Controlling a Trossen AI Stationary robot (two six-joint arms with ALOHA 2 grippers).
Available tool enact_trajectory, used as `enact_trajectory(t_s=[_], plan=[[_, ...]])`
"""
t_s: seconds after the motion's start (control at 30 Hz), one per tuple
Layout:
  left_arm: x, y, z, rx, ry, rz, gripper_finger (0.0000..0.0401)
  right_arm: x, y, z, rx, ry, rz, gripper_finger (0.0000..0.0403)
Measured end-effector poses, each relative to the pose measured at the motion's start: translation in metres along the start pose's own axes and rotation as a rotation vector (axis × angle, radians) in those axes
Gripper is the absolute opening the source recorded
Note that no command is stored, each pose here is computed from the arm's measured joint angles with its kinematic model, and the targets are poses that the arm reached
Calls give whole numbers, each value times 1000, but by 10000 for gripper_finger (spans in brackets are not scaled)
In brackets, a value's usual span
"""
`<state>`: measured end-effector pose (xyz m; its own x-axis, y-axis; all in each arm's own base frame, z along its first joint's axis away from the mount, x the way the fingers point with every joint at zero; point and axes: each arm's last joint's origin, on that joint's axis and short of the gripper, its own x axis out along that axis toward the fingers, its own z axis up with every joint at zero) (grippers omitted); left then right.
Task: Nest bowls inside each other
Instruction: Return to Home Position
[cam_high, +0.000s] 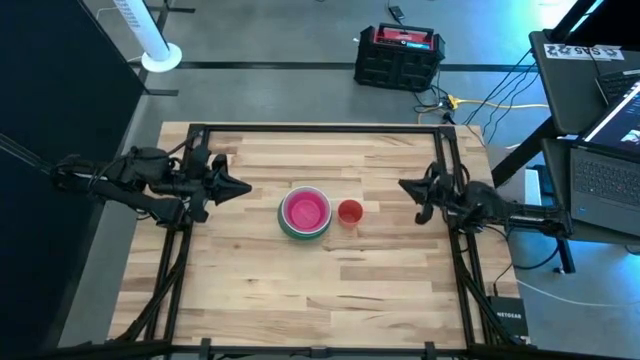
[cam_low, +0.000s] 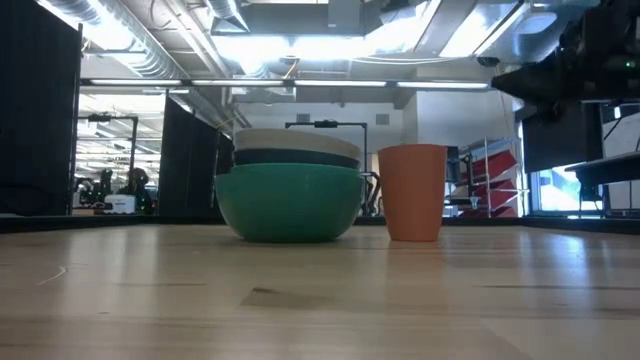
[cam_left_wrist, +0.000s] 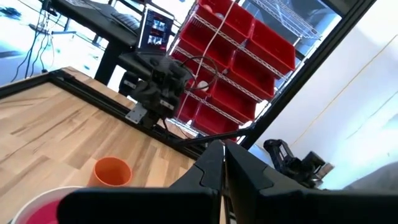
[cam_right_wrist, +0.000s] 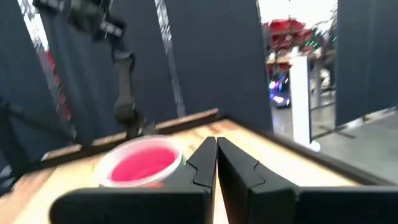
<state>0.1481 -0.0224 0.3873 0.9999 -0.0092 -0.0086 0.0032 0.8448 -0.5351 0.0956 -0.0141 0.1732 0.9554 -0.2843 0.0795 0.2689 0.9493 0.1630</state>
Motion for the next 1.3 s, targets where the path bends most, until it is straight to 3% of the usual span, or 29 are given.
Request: enact_trajectory(t_s=[0.27,0.53,0.97,1.13,1.3], plan=[[0,0,1,36,-7,-4,0,0,2,-5,-49,65,104,0],[0,1,0,273,-14,-1,0,0,3,-6,-51,69,106,0],[-9,43,-48,455,-285,106,0,0,3,-6,-51,69,105,0],[-12,60,-75,408,-239,110,0,0,2,-6,-50,68,104,0],[-20,74,-98,355,-185,32,0,0,2,-6,-50,68,101,0]])
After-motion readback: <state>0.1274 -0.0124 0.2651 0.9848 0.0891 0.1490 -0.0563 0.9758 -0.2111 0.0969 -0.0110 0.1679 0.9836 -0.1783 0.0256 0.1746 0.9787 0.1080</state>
